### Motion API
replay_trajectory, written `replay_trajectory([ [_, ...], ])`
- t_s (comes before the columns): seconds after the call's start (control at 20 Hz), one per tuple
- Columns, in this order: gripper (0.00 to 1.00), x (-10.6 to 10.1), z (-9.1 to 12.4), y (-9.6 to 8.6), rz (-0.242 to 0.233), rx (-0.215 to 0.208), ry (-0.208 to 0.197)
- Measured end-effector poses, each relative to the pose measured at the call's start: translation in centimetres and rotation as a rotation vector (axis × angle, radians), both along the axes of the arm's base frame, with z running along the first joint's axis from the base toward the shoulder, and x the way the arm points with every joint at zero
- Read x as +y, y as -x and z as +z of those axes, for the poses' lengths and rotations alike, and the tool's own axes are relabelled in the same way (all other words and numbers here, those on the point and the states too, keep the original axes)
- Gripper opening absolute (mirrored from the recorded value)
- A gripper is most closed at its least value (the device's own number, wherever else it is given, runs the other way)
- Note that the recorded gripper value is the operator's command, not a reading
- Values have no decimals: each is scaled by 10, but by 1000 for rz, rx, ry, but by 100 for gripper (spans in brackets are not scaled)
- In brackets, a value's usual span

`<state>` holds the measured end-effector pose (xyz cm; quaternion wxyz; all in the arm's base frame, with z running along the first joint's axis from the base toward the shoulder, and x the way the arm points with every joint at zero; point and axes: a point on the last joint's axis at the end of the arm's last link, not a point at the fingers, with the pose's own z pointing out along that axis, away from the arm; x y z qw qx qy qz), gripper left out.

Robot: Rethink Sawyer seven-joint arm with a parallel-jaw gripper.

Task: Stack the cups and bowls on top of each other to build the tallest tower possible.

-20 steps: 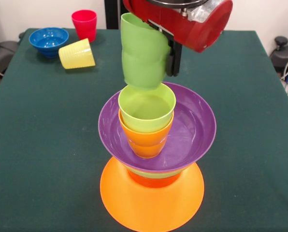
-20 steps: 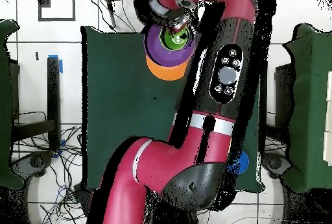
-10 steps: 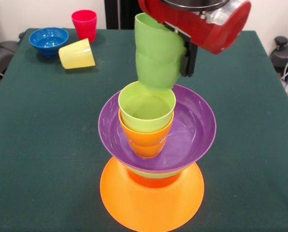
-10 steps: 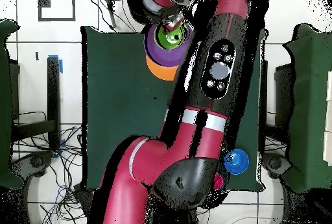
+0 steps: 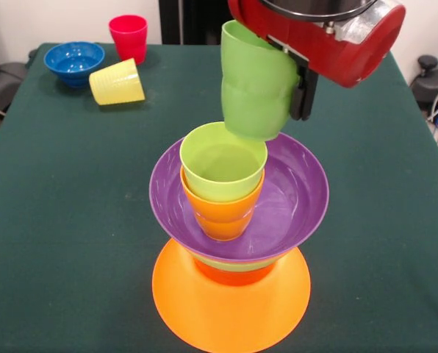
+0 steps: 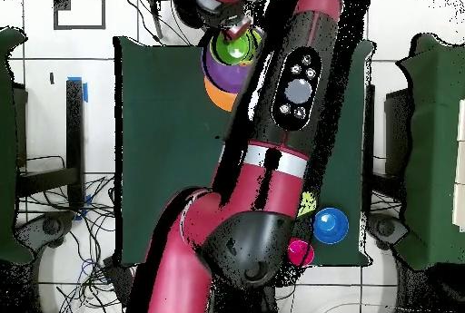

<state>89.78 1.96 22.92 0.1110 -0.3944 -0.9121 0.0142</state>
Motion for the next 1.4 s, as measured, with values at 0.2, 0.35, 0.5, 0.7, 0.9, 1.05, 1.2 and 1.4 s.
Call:
replay_trajectory([
  [0.2, 0, -6, -1, -6, -16, -16, 8],
  [0.35, 0, -10, -1, -9, -24, -27, 16],
  [0.5, 0, -16, -1, -14, -37, -43, 26],
  [0.7, 0, -23, 0, -19, -54, -52, 31],
  [0.9, 0, -26, 1, -21, -63, -51, 32],
  [1.05, 0, -25, 0, -22, -67, -48, 38],
  [1.2, 0, -22, -1, -23, -66, -45, 43],
  [1.4, 0, -20, -5, -23, -63, -38, 58],
])
